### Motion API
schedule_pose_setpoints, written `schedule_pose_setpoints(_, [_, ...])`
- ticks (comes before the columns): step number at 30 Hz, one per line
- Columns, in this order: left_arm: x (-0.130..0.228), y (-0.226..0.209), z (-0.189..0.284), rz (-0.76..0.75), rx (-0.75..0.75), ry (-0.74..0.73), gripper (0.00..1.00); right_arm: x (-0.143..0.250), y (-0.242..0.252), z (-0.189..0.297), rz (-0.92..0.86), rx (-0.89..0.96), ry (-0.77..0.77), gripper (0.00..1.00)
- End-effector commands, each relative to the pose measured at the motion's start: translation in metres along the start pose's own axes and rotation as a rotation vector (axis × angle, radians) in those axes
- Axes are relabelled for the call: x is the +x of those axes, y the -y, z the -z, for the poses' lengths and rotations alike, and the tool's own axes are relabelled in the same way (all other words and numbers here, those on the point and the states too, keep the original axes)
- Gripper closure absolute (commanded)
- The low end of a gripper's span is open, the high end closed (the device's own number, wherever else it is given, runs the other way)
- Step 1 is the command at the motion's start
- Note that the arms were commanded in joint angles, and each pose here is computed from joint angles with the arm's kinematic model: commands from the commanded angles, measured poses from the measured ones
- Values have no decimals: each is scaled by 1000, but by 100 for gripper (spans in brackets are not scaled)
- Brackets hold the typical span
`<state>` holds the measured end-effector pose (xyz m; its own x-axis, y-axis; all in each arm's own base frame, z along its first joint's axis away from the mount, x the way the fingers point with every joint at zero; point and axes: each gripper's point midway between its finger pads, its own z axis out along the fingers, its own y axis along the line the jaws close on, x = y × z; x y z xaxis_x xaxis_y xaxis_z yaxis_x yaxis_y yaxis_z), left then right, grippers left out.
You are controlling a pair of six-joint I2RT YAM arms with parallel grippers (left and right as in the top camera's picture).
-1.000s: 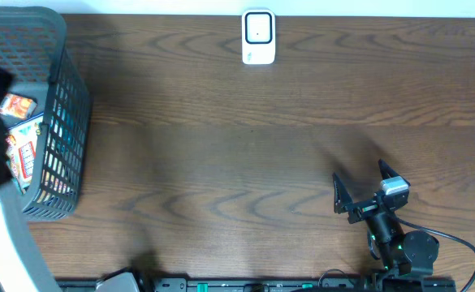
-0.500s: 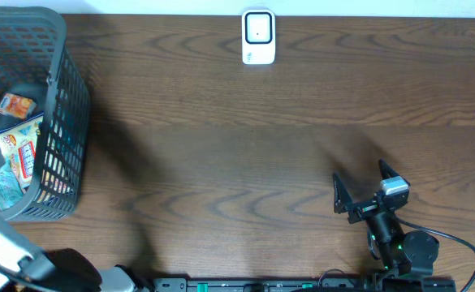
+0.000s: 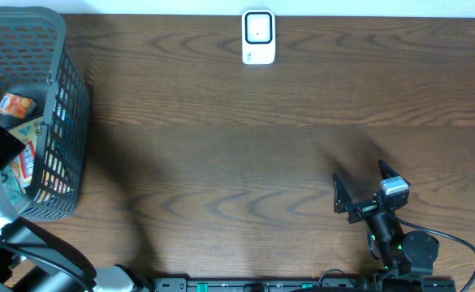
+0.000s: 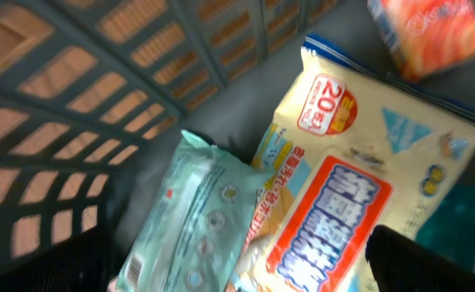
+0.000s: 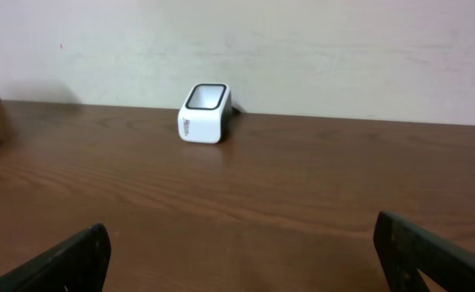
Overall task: Scan the item barcode
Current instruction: 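Move the left gripper up and into the grey basket, then grasp the light green snack packet inside the basket with the left gripper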
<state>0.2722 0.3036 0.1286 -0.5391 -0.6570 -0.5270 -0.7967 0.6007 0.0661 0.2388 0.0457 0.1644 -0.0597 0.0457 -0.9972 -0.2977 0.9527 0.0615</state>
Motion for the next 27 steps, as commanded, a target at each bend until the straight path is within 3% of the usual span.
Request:
schedule_pose_setpoints(1, [13, 0, -18, -66, 5, -41, 1, 1, 0, 0, 7, 1, -2, 1])
schedule_pose_setpoints(14, [52, -14, -84, -69, -79, -199, 3, 1, 0, 0, 7, 1, -2, 1])
schedule_pose_setpoints(22, [55, -31, -84, -13, -100, -213, 57, 1, 0, 0, 7, 1, -2, 1])
schedule_pose_setpoints(26, [51, -31, -80, -11, -99, -201, 90, 1, 0, 0, 7, 1, -2, 1])
schedule_pose_setpoints(27, [50, -32, -77, -8, -99, -196, 93, 1, 0, 0, 7, 1, -2, 1])
